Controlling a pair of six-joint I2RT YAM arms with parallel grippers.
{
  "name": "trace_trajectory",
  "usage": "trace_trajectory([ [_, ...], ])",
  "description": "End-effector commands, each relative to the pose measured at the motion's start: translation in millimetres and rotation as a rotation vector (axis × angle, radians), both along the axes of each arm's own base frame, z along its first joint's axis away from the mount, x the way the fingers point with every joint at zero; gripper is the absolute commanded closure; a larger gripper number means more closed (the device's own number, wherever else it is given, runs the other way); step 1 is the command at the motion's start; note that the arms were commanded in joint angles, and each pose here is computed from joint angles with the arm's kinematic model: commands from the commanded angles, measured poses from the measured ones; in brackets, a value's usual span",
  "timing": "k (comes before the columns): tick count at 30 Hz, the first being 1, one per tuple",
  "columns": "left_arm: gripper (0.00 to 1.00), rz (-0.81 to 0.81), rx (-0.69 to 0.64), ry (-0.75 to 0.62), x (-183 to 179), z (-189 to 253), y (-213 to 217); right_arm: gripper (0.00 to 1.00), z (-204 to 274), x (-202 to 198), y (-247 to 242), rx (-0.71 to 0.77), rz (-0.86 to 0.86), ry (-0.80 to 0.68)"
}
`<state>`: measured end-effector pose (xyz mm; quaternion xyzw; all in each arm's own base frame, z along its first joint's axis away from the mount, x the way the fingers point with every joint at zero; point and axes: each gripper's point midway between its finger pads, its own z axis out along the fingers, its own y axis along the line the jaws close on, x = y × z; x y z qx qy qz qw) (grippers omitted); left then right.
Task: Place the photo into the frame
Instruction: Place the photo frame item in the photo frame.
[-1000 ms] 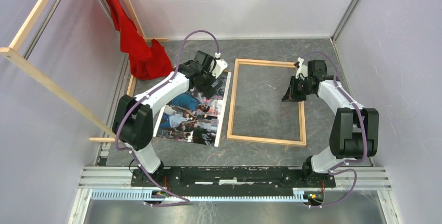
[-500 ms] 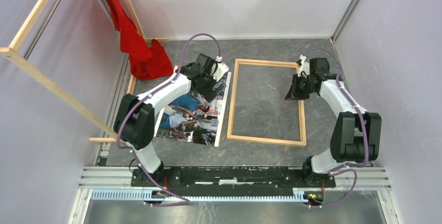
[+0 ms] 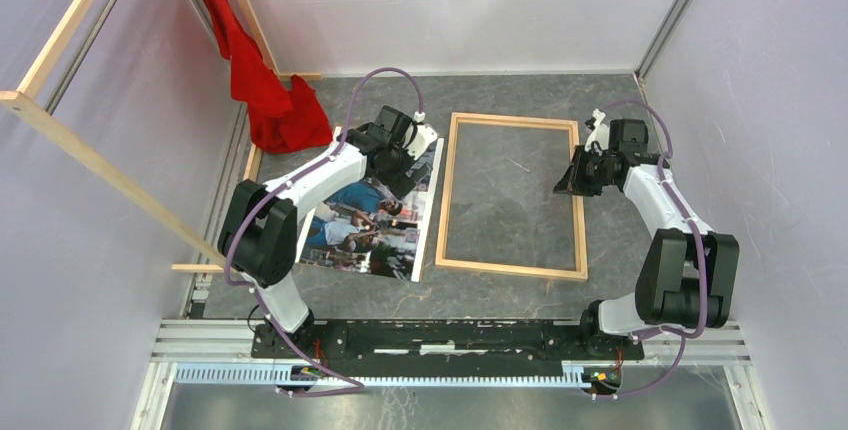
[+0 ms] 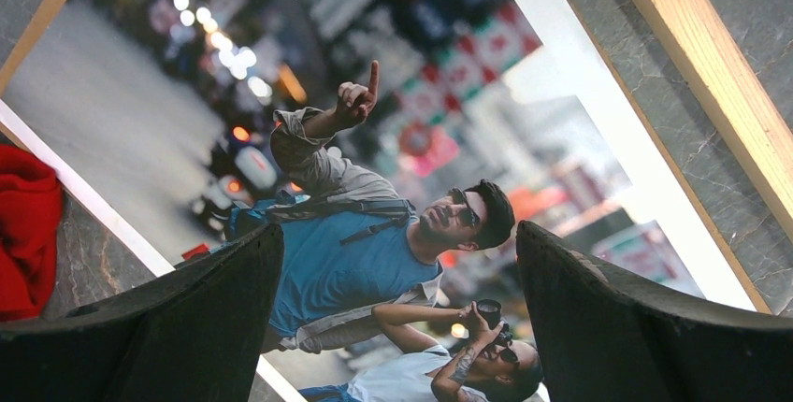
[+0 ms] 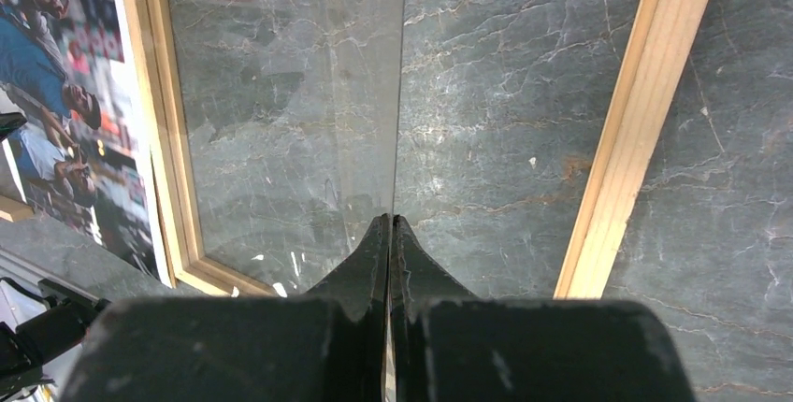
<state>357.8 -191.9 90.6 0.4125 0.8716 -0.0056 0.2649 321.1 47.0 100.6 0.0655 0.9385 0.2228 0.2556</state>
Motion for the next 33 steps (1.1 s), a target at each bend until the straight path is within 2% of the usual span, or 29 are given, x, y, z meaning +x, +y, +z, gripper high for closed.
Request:
trace_trajectory([
  [1, 0.00, -0.045, -0.012, -0.020, 0.8, 5.6, -5.8, 1.00, 13.1, 5.9, 2.1, 0.022, -0.002, -0.070],
  [9, 0.00, -0.044, -0.013, -0.025, 0.8, 7.3, -5.7, 1.00, 18.5, 6.0, 1.4, 0.045, -0.020, -0.101],
  [14, 0.00, -0.043, -0.009, -0.018, -0.2, 4.2, -5.1, 1.00, 32.1, 8.7, 15.0, 0.111, 0.038, -0.193],
  [33, 0.00, -0.056, 0.011, 0.004, -0.8, -9.9, -13.9, 1.00, 71.7, 5.5, 38.2, 0.209, 0.189, -0.344],
])
